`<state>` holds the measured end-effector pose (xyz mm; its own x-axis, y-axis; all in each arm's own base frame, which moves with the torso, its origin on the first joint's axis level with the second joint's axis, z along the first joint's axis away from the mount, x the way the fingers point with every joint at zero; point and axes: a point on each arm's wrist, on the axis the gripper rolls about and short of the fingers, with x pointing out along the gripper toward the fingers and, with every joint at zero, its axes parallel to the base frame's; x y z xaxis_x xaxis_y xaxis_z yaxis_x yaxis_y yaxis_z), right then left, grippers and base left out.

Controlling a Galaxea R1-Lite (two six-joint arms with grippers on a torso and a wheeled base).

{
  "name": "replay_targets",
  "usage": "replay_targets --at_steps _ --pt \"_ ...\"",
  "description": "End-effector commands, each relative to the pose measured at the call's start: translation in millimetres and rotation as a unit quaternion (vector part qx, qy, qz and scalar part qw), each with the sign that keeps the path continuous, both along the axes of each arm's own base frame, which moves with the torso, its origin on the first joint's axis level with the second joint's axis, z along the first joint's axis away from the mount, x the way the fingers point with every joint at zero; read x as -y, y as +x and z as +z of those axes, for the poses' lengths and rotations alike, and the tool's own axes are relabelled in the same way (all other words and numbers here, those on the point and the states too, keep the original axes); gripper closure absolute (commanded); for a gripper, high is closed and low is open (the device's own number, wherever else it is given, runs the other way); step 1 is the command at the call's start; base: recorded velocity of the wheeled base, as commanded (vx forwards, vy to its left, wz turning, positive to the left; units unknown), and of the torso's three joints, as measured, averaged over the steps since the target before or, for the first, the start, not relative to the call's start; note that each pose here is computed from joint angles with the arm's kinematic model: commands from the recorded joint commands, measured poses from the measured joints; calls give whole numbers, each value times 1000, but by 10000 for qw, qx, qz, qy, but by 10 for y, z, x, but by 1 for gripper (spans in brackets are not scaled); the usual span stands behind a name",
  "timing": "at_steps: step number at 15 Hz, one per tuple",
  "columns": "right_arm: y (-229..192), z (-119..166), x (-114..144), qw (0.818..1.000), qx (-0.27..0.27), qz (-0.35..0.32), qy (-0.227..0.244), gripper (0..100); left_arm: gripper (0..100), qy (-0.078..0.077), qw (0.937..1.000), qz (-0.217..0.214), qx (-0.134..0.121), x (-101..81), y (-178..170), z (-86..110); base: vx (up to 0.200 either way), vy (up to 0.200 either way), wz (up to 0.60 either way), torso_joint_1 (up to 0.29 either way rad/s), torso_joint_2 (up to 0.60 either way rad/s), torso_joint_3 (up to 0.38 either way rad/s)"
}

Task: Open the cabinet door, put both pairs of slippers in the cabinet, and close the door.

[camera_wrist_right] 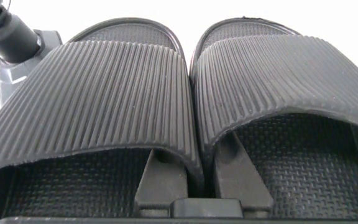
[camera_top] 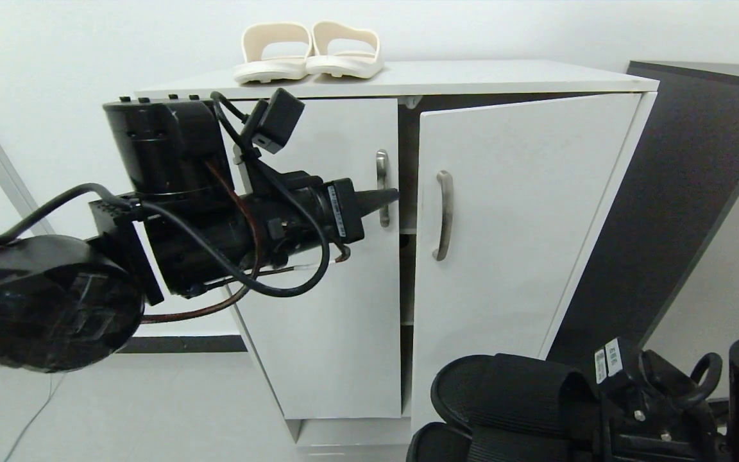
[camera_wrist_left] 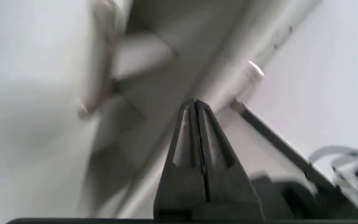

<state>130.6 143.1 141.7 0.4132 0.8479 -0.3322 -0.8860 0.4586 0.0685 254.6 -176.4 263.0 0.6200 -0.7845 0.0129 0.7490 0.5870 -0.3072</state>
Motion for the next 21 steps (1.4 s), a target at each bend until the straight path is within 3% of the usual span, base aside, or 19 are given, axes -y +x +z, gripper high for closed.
replay_targets --at_steps 1,4,9,11,15,16,18,21 --pt "-19 -25 -14 10000 -17 77 -50 100 100 -93 10000 21 1 153 270 -122 0 0 0 0 0 0" --pt "-47 -58 -27 9998 -55 152 -114 100 100 -302 9995 6 42 283 459 -141 0 0 0 0 0 0" --pt "-35 -110 -66 9995 -142 192 -211 100 100 -390 9992 -54 0 336 460 -122 0 0 0 0 0 0" --pt "-48 -119 -69 9994 -157 222 -228 100 100 -438 9990 -42 -37 344 443 -119 -200 0 0 10 2 0" --pt "-105 -138 -77 9989 -177 352 -250 100 100 -378 9981 -467 -112 506 128 -134 -200 0 0 0 4 4" --pt "-147 -147 -69 9986 -185 435 -253 100 100 -357 9962 -779 -123 626 -66 -141 -200 0 0 -2 7 -2" --pt "-222 -137 -54 9979 -98 587 -243 100 100 -412 9936 -1056 6 756 -205 -141 -200 0 0 0 5 2" --pt "-242 -130 -55 9977 -82 633 -226 100 100 -462 9927 -1112 63 785 -228 -133 0 0 0 0 0 0"
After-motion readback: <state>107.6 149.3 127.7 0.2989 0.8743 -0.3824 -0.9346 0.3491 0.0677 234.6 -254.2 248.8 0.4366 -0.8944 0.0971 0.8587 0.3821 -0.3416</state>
